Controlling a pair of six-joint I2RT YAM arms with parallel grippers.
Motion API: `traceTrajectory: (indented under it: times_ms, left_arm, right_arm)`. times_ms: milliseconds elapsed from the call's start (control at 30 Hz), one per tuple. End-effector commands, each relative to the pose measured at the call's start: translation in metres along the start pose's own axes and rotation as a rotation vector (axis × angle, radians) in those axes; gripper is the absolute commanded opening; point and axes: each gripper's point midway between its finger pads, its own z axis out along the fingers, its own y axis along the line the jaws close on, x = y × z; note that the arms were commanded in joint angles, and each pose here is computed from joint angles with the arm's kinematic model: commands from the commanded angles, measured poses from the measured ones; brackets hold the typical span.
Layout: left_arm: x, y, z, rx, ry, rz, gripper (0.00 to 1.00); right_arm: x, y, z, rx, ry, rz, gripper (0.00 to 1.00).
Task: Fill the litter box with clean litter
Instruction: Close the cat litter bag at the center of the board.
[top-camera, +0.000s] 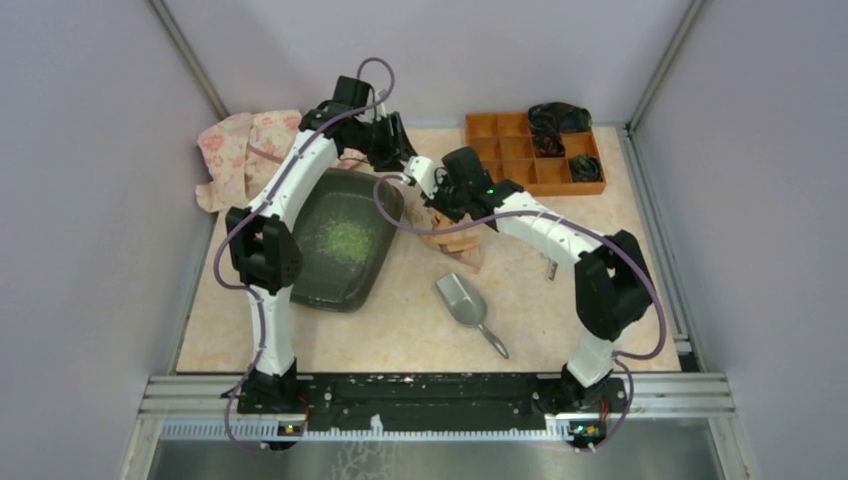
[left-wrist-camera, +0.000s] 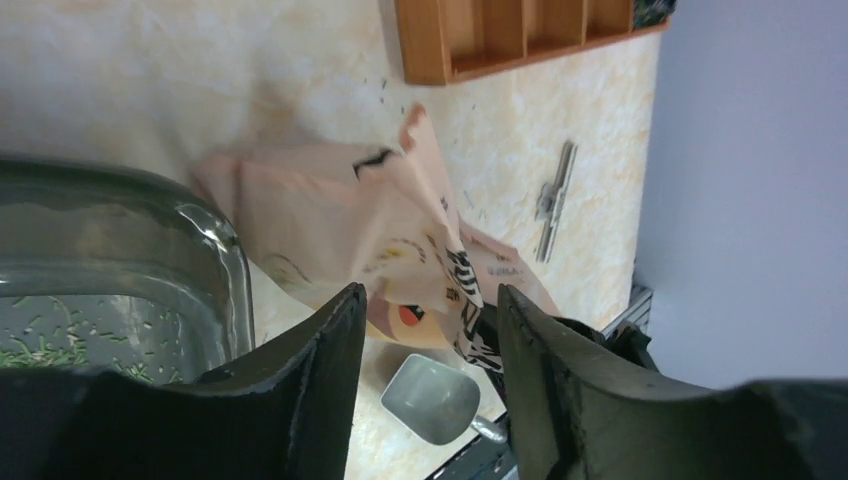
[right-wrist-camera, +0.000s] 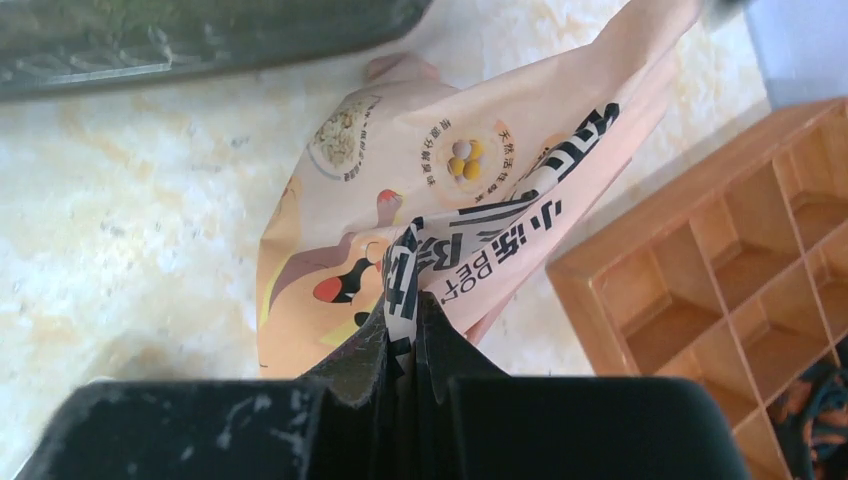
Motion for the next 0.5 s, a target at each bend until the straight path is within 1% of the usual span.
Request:
traceTrajectory:
  times_ms: [0, 67, 133, 167, 200, 267, 333, 400, 467]
  left_arm:
    - [-0.028, -0.034, -0.039, 0.094, -0.103, 0.052, 0.61]
    - [-0.027, -0.03, -0.037, 0.079, -0.098, 0.063, 0.71]
    - [-0.025, -0.03, -0.038, 0.083, -0.095, 0.088, 0.85]
    - [-0.024, -0.033, -0.039, 0.097, -0.095, 0.112, 0.94]
    - [-0.022, -0.039, -0.041, 0.116, -0.093, 0.143, 0.98]
    - [-0.016, -0.053, -0.043, 0.139, -0.088, 0.206, 0.99]
    - [-0.007, -0.059, -0.042, 0.128, -0.074, 0.248, 0.99]
    - [0.005, -0.056, -0.035, 0.1, -0.046, 0.256, 0.99]
    - [0.019, -0.057, -0.028, 0.104, -0.007, 0.231, 0.99]
  right_arm:
    - [-0.016, -0.007, -0.047, 0.039, -0.062, -0.024, 0.0]
    - [-0.015, -0.013, -0.059, 0.08, -0.067, -0.052, 0.0]
    - [-0.014, -0.018, -0.068, 0.128, -0.084, -0.082, 0.0]
    - [-0.013, -0.019, -0.072, 0.139, -0.092, -0.108, 0.0]
    - [-0.013, -0.021, -0.075, 0.157, -0.096, -0.129, 0.0]
    - [-0.007, -0.026, -0.077, 0.213, -0.087, -0.173, 0.0]
    - [-0.004, -0.03, -0.079, 0.274, -0.092, -0.211, 0.0]
    - [-0.002, -0.03, -0.079, 0.301, -0.107, -0.224, 0.0]
    - [-0.002, -0.028, -0.078, 0.321, -0.106, -0.25, 0.0]
